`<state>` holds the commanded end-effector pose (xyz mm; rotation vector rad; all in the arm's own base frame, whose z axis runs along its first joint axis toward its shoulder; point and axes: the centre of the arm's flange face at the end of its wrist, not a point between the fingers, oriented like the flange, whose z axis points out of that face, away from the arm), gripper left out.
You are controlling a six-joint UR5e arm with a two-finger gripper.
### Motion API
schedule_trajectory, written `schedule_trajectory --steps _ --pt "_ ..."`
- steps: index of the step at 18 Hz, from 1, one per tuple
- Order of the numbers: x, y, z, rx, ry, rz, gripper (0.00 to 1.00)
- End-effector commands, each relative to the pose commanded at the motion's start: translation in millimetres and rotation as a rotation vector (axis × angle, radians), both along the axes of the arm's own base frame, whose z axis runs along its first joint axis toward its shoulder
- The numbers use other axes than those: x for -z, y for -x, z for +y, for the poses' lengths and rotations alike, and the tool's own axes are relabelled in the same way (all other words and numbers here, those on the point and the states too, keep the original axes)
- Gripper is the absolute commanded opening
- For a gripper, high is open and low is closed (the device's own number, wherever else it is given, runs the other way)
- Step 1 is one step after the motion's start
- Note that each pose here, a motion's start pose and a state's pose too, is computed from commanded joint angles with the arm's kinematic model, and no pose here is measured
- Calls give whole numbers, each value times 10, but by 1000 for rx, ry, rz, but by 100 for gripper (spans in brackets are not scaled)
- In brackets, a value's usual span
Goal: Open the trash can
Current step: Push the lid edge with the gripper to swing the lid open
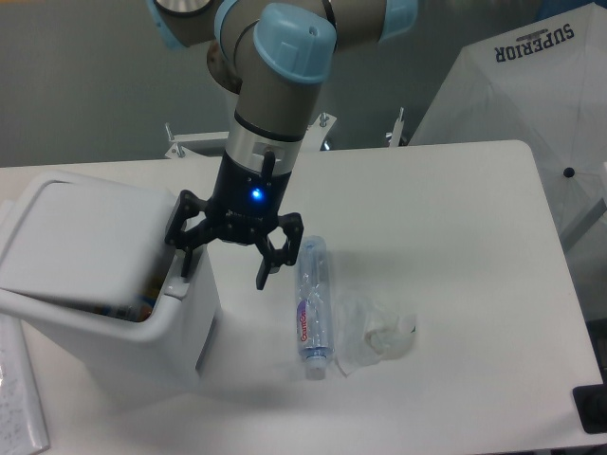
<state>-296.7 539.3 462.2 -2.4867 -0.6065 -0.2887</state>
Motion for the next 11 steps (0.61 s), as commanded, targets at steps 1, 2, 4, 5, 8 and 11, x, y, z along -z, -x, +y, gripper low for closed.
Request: schedule_trajectory --steps 1,2,4,5,8,11 --pt "-6 1 1 0 0 0 100" --pt "-45 7 7 -4 -5 3 100" --pt "-156 36 10 -7 -20 18 100" --pt "-219 77 0 -13 -28 27 100" --pt "-353 248 -67 -32 -45 54 100" --pt "-293 488 -81 14 -61 129 100"
